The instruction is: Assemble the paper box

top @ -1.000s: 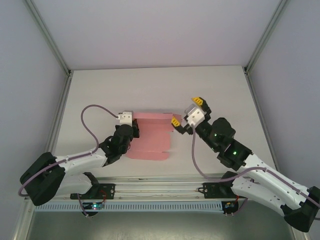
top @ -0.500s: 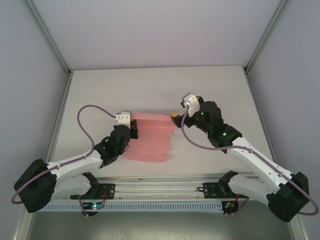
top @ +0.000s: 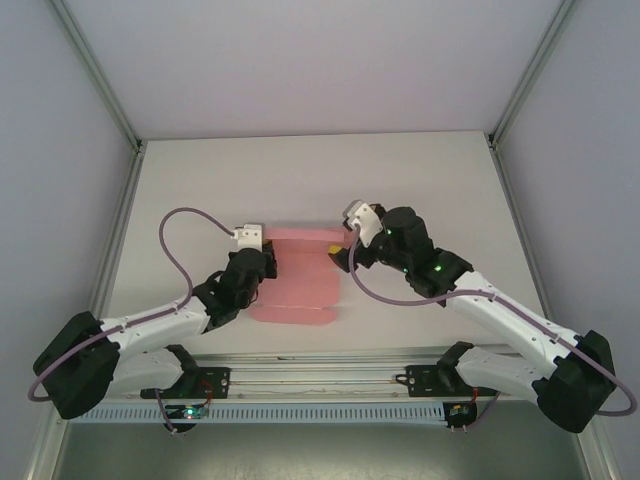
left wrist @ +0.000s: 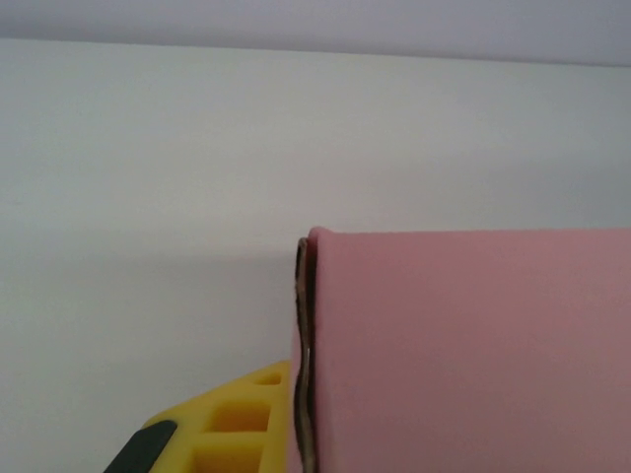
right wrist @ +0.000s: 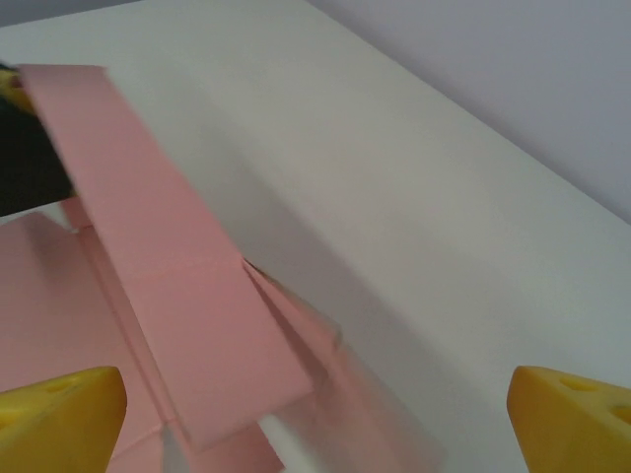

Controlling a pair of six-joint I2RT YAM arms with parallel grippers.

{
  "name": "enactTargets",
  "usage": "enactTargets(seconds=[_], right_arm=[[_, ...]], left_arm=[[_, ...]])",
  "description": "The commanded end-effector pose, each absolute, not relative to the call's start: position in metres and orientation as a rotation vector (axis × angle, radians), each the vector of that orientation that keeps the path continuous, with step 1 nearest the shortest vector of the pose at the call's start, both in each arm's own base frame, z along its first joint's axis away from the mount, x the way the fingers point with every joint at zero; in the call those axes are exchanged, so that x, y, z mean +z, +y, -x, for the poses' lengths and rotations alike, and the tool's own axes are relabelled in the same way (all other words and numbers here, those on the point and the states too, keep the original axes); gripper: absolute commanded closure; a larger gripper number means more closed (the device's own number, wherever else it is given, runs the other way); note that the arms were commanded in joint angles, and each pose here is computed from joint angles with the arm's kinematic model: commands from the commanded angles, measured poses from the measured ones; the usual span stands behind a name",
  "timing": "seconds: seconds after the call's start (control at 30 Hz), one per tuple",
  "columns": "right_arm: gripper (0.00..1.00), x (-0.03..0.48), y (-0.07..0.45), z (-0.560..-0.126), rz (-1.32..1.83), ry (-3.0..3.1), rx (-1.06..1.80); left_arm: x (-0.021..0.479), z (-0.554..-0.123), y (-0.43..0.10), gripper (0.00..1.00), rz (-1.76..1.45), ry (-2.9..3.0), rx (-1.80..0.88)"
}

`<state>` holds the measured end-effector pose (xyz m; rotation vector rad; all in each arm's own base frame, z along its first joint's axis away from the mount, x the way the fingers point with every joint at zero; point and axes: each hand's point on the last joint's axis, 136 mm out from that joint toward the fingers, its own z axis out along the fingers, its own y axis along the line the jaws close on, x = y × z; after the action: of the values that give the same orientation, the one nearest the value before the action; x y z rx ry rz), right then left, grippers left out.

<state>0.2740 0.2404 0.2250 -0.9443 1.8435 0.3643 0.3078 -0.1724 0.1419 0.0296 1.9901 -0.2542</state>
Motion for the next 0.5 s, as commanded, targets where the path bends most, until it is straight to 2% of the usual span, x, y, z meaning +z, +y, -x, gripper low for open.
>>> enactTargets(seconds=[0.0,0.1,0.27,0.4,0.47], right_arm=[[0.02,0.234,0.247,-0.271,0.986,1.819,0.352],[0.02,0.228,0.246,-0.274,0.982,1.835,0.325],[0.02,0.248,0.226,-0.291,0.851,1.822,0.213],[0.02,0.260,0.238,-0.271,0.935,1.755,0.362],[0.05,0.258,0.248,-0.256,1.042,1.717,0.423]], left_arm=[[0.149,-0.314,-0.175,1.00,0.004,1.985,-0.269],[0.152,-0.313,-0.180,1.00,-0.018,1.980,-0.309],[0.151,-0.311,-0.180,1.00,-0.025,1.986,-0.305],[0.147,-0.312,-0.175,1.00,-0.005,1.998,-0.280],[0.146,-0.311,-0.174,1.00,0.008,2.005,-0.274]])
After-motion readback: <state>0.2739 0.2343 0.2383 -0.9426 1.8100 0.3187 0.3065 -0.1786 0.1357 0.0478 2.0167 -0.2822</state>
